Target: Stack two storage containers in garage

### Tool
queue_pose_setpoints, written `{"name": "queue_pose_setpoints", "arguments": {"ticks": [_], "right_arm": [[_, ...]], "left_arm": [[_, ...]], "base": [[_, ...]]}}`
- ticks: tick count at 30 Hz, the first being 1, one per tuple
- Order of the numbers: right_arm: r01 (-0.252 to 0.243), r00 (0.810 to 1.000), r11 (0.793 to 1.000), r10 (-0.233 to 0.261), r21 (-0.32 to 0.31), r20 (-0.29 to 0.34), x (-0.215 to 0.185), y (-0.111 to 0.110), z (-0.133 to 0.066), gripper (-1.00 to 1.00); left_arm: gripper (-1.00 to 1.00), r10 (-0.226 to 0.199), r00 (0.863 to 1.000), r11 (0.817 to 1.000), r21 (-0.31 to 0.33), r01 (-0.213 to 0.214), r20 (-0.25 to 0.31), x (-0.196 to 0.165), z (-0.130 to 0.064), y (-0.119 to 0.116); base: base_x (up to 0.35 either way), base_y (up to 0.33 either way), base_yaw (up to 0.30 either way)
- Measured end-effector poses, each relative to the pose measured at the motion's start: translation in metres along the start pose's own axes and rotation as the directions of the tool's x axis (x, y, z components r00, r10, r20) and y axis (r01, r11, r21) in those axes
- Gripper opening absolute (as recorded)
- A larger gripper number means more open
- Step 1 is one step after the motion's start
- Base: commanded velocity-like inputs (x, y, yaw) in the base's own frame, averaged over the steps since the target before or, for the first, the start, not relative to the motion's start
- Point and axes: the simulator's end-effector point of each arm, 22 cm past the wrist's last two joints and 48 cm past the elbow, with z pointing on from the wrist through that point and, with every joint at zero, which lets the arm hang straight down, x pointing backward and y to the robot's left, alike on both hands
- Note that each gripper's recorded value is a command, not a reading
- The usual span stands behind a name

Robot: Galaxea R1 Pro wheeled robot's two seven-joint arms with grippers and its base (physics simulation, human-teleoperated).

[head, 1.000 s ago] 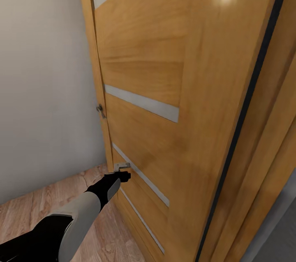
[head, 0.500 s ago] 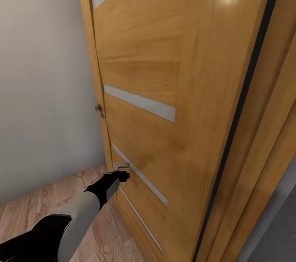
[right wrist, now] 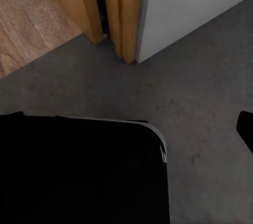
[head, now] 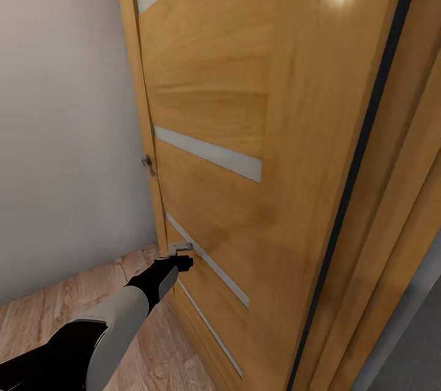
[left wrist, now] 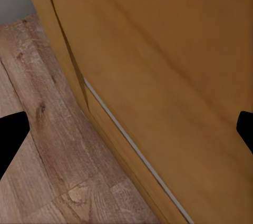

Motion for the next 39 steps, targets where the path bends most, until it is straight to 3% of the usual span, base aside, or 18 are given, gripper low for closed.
{"name": "queue_pose_setpoints", "arguments": {"ticks": [14,21,39], "right_arm": [[0.001,1.0,1.0,-0.001,-0.002,-0.001,0.0,0.0,0.0,1.0],[0.001,1.0,1.0,-0.001,-0.002,-0.001,0.0,0.001,0.0,1.0],[0.0,1.0,1.0,0.0,0.0,0.0,0.0,0.0,0.0,1.0]], "left_arm": [[1.0,0.0,1.0,1.0,0.001,0.0,0.0,0.0,0.0,0.0],[1.0,0.0,1.0,1.0,-0.021,0.0,0.002,-0.001,0.002,0.016],[1.0,0.0,1.0,1.0,-0.018,0.0,0.001,-0.001,0.002,0.014]], "base": [[0.0,0.0,-0.01],[0.0,0.0,-0.187],[0.0,0.0,-0.009]]}}
